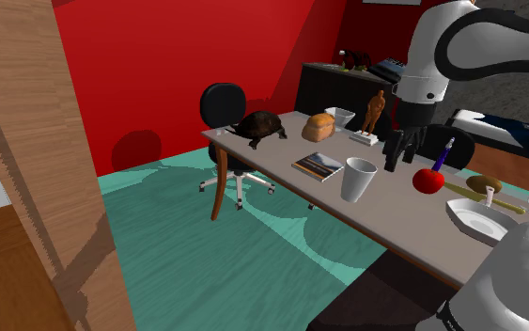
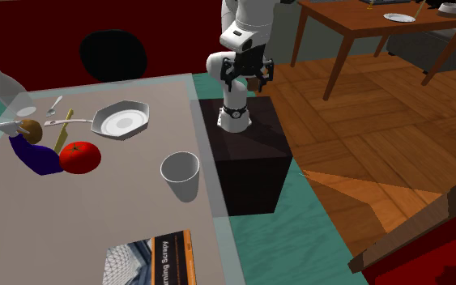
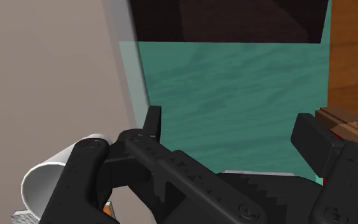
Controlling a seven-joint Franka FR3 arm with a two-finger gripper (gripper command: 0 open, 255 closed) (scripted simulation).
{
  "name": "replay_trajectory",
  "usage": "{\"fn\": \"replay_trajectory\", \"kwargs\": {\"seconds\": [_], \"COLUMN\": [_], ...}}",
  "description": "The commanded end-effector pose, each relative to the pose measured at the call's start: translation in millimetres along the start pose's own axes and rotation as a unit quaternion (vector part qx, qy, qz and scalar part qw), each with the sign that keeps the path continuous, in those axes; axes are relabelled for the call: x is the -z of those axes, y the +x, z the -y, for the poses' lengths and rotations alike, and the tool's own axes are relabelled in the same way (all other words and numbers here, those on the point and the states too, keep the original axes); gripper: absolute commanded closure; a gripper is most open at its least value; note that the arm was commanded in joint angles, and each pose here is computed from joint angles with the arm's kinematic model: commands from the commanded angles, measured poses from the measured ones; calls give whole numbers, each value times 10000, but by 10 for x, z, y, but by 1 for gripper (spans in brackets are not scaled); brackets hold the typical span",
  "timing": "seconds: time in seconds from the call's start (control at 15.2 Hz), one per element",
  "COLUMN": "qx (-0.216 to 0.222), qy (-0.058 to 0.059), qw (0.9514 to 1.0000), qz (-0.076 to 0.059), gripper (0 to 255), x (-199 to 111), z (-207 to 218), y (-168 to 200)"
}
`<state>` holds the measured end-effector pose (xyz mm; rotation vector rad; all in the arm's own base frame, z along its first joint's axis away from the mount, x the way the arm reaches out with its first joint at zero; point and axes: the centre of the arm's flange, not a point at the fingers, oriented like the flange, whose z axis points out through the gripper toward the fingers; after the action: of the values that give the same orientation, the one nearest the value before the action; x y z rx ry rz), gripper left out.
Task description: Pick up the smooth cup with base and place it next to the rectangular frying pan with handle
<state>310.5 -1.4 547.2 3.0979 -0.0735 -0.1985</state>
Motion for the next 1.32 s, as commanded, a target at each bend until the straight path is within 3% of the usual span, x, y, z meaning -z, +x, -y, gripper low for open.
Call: {"fn": "replay_trajectory", "kwargs": {"seconds": [0.0,1.25], "qx": [0,29], "qy": [0,-547], "qw": [10000,9974], "qz": [0,-478], "gripper": [0,0], "x": [0,-1086], "z": [0,-1123], "y": [0,1713]}}
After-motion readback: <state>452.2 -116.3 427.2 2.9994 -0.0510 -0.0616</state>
